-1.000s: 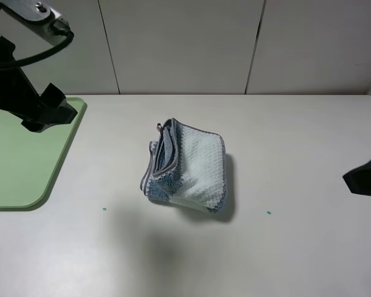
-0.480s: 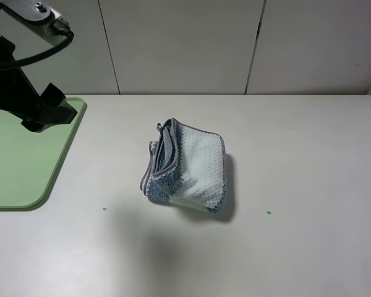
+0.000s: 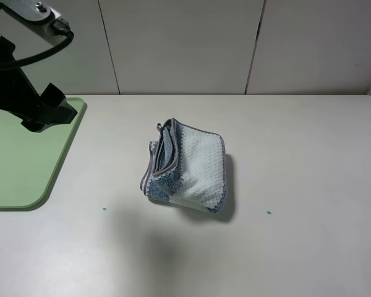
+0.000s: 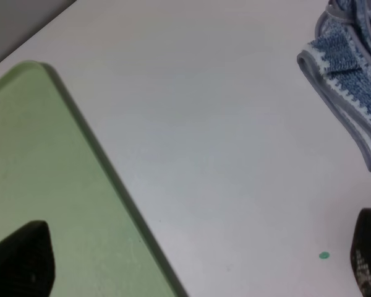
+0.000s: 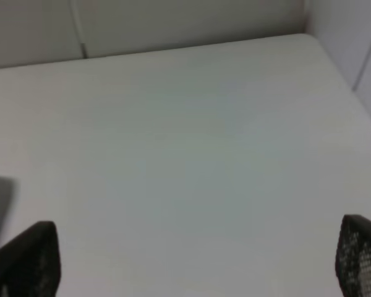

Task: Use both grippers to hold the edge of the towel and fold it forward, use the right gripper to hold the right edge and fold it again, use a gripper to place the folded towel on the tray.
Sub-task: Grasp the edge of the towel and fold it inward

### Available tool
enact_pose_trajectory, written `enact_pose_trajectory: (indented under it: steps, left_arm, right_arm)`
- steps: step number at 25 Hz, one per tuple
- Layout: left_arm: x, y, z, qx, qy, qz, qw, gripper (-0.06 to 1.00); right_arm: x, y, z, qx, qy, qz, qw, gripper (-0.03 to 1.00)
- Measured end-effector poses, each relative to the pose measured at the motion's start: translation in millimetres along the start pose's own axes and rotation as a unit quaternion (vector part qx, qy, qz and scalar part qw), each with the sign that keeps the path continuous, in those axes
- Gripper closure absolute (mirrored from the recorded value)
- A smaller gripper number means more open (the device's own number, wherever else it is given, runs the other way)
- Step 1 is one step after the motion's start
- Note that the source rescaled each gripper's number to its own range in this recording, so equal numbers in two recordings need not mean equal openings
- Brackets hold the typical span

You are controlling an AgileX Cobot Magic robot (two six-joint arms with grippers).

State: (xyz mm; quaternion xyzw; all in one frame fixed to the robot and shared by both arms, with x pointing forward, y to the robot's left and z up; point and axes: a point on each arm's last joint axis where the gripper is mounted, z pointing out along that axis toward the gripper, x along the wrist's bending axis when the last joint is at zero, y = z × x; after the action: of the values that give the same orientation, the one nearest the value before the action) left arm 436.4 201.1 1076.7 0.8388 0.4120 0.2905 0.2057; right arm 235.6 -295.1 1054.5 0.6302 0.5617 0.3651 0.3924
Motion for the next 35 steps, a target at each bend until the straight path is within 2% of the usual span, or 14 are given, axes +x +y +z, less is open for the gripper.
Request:
enact_pose_trajectory:
  steps: [3, 35]
  left_arm:
    - [0.0, 0.0, 0.0, 0.0, 0.0, 0.0, 1.0, -0.04]
    - [0.0, 0.2, 0.0, -0.001, 0.0, -0.002, 1.0, -0.04]
  right_arm:
    - [-0.1, -0.1, -0.2, -0.001, -0.011, 0.005, 1.0, -0.03]
    - [-0.1, -0.2, -0.5, -0.002, -0.011, 0.005, 1.0, -0.03]
